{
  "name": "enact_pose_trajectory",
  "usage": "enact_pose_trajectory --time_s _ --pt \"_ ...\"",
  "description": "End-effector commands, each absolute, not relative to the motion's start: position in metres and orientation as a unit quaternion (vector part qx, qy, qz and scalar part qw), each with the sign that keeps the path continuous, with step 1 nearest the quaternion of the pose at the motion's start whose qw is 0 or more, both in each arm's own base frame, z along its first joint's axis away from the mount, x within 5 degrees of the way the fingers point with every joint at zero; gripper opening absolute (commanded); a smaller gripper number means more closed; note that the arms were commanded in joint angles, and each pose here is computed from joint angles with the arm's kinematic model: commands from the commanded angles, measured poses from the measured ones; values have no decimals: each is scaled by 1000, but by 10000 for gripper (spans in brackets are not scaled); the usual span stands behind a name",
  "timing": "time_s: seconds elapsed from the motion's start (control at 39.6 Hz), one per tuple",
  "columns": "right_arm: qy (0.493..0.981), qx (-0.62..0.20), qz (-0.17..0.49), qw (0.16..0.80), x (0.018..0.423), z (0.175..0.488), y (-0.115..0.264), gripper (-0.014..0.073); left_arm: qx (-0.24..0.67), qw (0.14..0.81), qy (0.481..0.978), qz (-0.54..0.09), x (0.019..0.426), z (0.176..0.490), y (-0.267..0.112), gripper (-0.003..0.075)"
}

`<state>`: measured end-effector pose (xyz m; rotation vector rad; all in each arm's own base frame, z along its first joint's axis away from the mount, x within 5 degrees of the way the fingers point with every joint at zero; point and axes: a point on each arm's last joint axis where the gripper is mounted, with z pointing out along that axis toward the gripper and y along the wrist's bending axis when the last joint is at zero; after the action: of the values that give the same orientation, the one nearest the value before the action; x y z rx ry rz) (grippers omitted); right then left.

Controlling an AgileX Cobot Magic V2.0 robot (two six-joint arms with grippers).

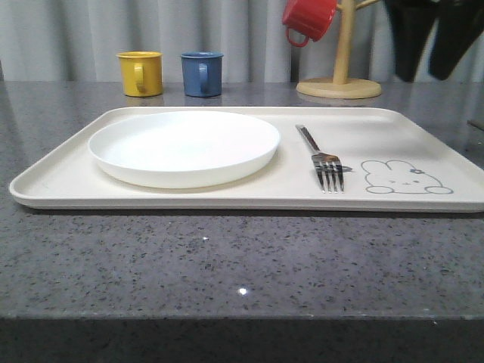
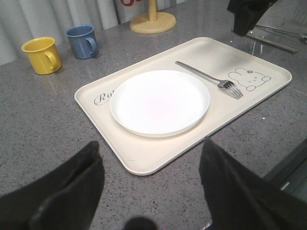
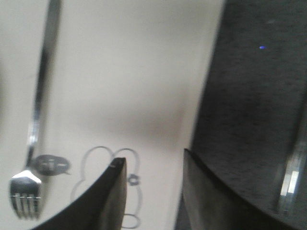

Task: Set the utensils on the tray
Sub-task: 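Move the right gripper back and grasp the steel chopsticks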

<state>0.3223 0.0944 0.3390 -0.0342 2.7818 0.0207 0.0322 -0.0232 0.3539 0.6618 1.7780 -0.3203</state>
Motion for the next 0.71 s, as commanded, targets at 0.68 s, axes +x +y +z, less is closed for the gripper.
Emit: enact_pose_trajectory --time_s 0.68 --pt "996 18 -32 77 339 308 -25 318 271 607 732 -150 34 368 -24 418"
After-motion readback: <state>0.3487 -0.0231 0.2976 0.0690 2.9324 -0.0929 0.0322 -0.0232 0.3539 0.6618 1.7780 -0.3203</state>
